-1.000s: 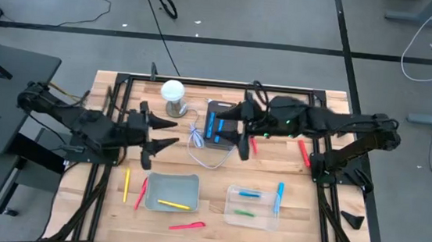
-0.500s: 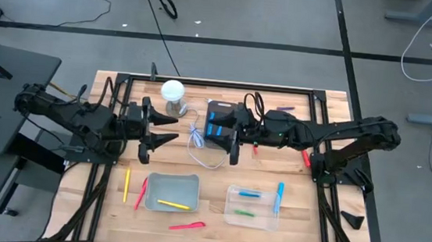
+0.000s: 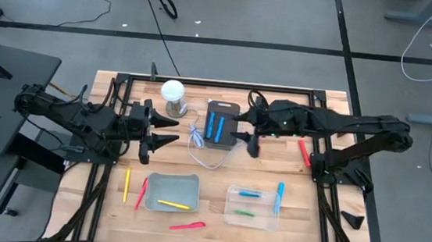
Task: Pick & Place Markers
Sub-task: Put the blue highlighter pen into the black bin
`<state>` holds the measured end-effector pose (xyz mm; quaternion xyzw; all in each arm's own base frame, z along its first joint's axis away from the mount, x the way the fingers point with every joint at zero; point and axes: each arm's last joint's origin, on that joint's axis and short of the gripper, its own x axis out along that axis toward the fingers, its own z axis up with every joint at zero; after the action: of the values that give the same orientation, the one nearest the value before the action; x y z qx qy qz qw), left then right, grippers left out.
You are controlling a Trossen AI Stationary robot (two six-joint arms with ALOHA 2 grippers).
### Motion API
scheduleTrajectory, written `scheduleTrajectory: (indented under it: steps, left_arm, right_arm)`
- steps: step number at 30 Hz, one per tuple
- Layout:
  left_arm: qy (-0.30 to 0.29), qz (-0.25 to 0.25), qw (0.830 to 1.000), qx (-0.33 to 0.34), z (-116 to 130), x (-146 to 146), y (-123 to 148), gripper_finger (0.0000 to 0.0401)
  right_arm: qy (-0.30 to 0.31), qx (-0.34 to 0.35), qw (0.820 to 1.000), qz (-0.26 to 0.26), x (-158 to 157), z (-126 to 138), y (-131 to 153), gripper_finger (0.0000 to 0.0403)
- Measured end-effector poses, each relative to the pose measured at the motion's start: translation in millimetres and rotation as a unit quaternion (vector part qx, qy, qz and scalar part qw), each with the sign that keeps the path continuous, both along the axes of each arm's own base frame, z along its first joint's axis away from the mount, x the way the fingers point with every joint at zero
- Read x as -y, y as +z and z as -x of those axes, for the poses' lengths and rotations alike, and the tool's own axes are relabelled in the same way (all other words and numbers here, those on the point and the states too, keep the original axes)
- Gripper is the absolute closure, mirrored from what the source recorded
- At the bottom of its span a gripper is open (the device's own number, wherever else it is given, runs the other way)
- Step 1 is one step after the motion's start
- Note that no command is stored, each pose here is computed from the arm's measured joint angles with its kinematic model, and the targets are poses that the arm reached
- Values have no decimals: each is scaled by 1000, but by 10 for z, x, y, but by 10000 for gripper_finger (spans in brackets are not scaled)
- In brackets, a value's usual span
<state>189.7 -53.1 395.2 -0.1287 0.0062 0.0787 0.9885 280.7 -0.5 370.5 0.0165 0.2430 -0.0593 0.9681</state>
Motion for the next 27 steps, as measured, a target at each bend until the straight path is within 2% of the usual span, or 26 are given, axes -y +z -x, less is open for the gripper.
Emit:
scheduleTrajectory:
  steps: [6, 14, 19, 27]
  left_arm:
    - [1, 2, 1000, 1, 0, 0, 1, 181]
    - [3, 4, 1000, 1, 0, -2, 1, 181]
    - [7, 5, 1000, 1, 0, -4, 1, 181]
    - [8, 15, 1000, 3, 0, -4, 1, 181]
  right_arm:
    - [80, -123, 988, 42, 50, 334, -82, 158]
    - [187, -245, 948, 74, 28, 635, -197, 158]
    - [255, -314, 912, 69, -9, 783, -272, 158]
    - [349, -404, 835, 137, -102, 1025, -318, 158]
